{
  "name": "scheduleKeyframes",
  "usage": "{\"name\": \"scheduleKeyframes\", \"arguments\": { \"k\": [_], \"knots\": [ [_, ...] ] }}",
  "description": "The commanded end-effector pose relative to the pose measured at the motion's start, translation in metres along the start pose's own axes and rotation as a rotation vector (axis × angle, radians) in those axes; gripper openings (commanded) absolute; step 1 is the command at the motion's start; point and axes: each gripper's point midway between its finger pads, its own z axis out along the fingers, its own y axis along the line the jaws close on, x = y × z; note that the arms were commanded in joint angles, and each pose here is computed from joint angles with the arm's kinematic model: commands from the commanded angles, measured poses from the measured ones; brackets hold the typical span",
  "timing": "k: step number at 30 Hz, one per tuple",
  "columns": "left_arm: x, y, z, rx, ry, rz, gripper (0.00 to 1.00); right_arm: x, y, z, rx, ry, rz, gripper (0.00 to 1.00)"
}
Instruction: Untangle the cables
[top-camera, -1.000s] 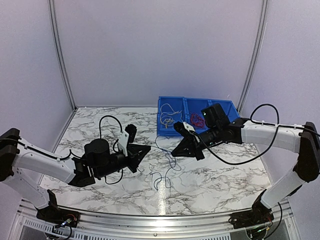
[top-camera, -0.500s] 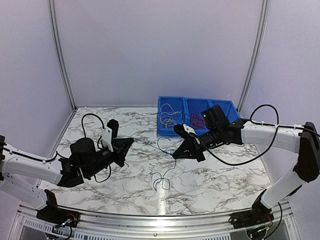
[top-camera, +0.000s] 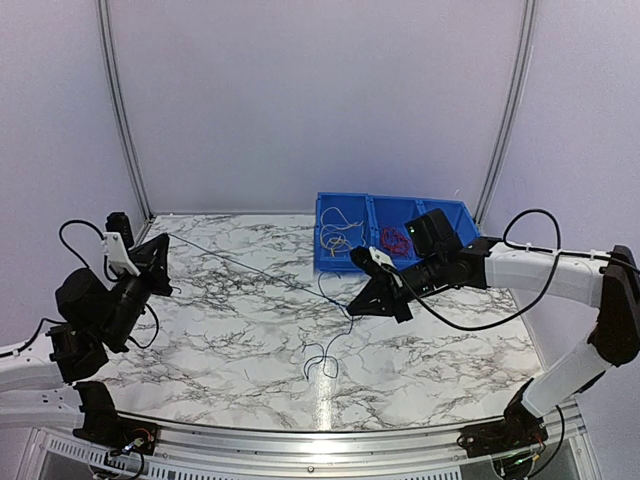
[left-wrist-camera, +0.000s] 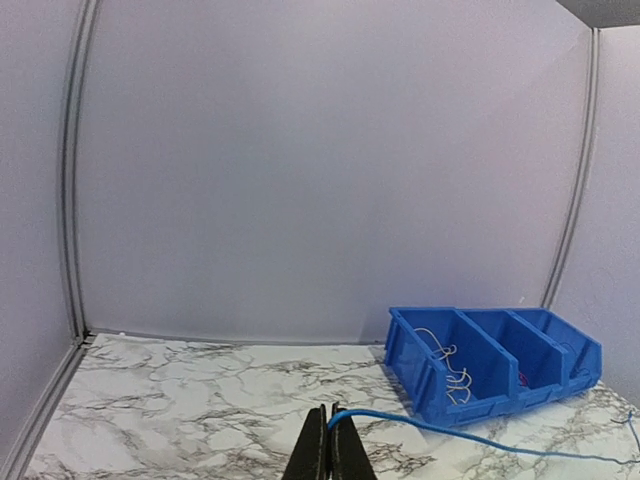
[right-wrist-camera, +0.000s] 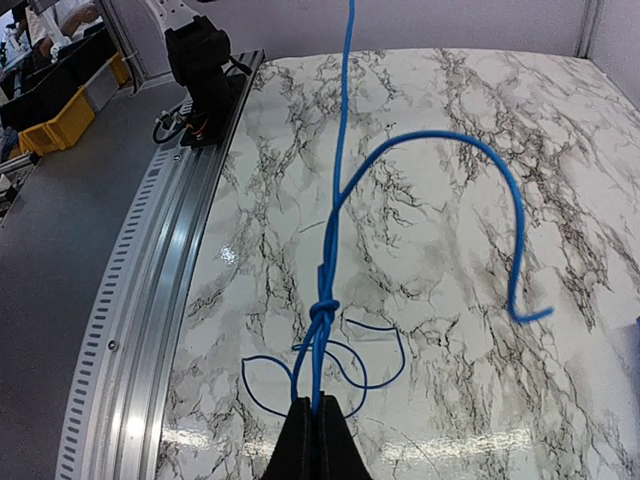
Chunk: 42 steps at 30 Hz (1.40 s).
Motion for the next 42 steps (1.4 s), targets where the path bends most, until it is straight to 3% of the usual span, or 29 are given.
{"name": "scheduleKeyframes", "arguments": {
  "k": [1,7,11,19,24,31,34,42],
  "knots": [
    [-0.021,0.054,-0.021,-0.253,-0.063,0.029,0.00,0.000,0.000,-0.008,0.021,0.000,-0.010,0.00],
    [-0.057,0.093,-0.051,-0.411,-0.171,-0.061,0.00,-0.001,-0.004,-0.015,0.043,-0.018,-0.002,0.00],
    [-0.056,0.094,-0.053,-0.400,-0.185,-0.083,0.00,-0.001,-0.006,-0.018,0.056,-0.022,0.001,0.00],
    [0.001,0.015,0.002,-0.093,0.053,0.014,0.01,-0.006,-0.005,-0.019,0.048,-0.032,-0.006,0.00],
    [0.044,-0.025,0.025,0.045,0.209,0.023,0.42,-0.005,-0.005,-0.020,0.053,-0.030,-0.013,0.00],
    [0.071,-0.067,0.038,0.196,0.314,-0.001,0.64,-0.006,-0.005,-0.020,0.053,-0.030,-0.005,0.00],
    [0.080,-0.096,0.037,0.296,0.349,-0.042,0.66,-0.012,-0.009,-0.020,0.057,-0.043,0.026,0.00],
    [0.123,-0.189,0.047,0.413,0.412,-0.349,0.63,-0.025,-0.025,-0.017,0.084,-0.072,0.099,0.00]
  ]
}}
